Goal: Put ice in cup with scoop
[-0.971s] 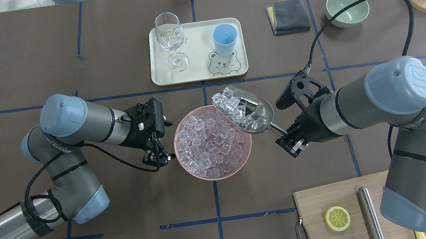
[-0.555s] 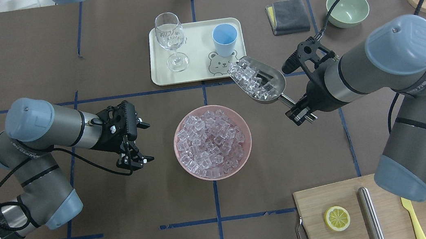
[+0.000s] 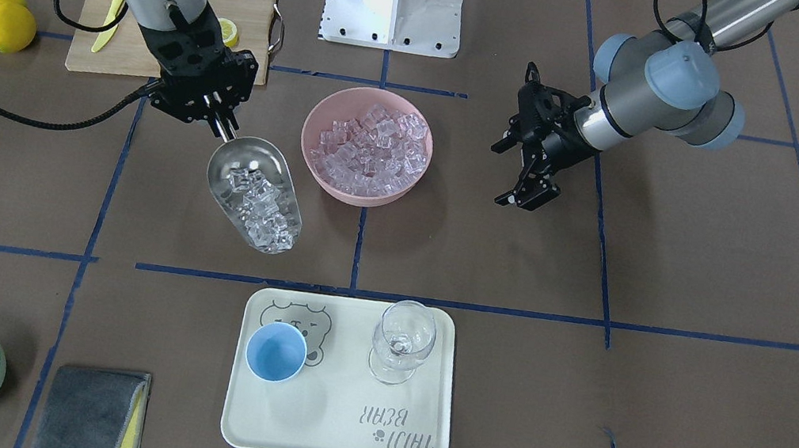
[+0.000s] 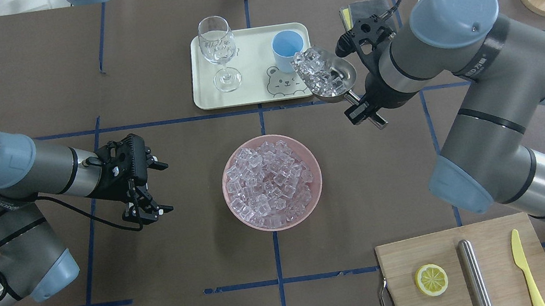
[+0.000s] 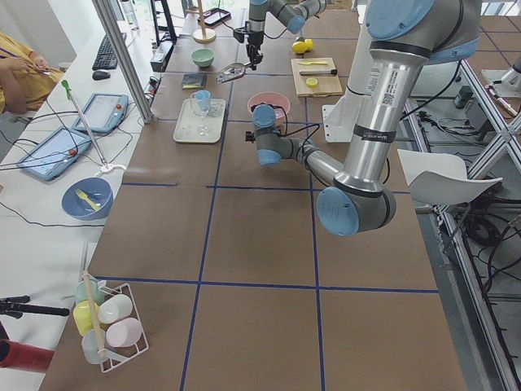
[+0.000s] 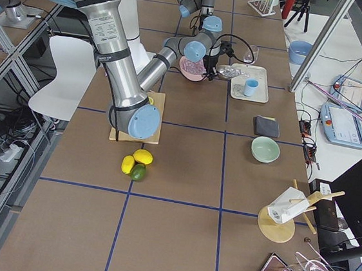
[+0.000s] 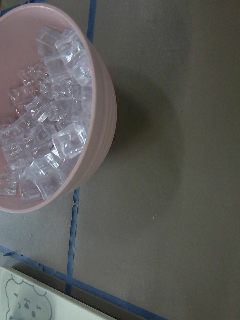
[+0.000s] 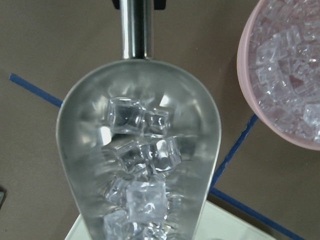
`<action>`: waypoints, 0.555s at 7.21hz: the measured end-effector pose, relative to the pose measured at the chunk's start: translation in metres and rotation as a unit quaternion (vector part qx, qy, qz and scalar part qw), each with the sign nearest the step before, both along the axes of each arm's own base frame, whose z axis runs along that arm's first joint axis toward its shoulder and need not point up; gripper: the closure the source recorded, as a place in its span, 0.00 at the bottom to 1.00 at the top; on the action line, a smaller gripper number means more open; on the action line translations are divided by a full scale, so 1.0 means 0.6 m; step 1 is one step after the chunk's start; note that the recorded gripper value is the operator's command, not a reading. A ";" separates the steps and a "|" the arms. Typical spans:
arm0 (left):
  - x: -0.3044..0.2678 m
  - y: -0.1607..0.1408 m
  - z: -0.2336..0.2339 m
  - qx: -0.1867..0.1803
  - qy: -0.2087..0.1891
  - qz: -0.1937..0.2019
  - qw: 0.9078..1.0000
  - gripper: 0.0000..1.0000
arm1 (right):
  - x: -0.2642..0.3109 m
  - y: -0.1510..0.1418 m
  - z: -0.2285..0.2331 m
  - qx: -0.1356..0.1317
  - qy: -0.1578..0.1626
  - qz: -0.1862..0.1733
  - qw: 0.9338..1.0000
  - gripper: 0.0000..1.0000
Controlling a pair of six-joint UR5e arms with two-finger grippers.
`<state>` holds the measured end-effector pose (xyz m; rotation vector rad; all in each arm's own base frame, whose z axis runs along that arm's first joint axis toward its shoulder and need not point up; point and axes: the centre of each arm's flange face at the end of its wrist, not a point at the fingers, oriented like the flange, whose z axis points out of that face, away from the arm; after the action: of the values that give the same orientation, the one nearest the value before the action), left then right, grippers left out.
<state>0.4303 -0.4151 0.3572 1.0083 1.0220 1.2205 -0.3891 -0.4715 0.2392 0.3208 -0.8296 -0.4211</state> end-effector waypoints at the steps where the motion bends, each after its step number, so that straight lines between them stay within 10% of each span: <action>1: -0.001 0.000 0.001 0.000 0.000 0.000 1.000 0.00 | -0.005 -0.032 -0.002 -0.017 0.001 0.001 1.000 1.00; 4: 0.000 -0.001 0.006 -0.001 -0.003 -0.002 1.000 0.00 | 0.003 -0.090 -0.001 -0.054 0.001 -0.005 0.999 1.00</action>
<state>0.4305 -0.4155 0.3607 1.0046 1.0159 1.2187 -0.3875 -0.5253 0.2386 0.2162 -0.8497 -0.3851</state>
